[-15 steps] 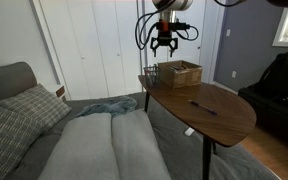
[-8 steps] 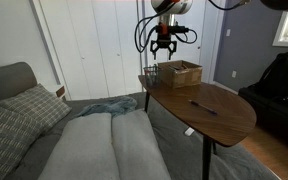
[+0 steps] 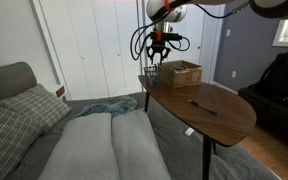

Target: Remove the sunglasses from the desktop pen and pencil box and put it on the table top

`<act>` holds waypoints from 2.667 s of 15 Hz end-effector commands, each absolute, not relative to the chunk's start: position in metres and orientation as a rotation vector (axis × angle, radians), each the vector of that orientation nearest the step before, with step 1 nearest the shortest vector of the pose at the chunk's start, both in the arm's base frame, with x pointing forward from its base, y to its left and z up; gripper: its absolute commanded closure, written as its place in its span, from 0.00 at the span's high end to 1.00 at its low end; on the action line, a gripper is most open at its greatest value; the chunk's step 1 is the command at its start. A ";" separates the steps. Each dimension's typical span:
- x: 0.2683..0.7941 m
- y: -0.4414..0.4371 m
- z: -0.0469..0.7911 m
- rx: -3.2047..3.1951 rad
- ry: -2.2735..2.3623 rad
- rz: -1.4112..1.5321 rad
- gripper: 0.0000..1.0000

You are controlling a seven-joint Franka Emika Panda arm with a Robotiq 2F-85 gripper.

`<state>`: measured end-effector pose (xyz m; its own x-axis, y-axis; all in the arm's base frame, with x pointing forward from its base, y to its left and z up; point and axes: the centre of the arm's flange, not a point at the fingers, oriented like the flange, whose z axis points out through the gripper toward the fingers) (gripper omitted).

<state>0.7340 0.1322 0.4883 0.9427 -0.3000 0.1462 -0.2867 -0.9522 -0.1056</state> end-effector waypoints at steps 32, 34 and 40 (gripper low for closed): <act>0.642 0.133 0.590 -3.385 0.577 -0.282 0.03; 0.633 0.125 0.597 -3.389 0.634 -0.306 0.03; 0.595 0.102 0.592 -3.516 0.629 -0.015 0.03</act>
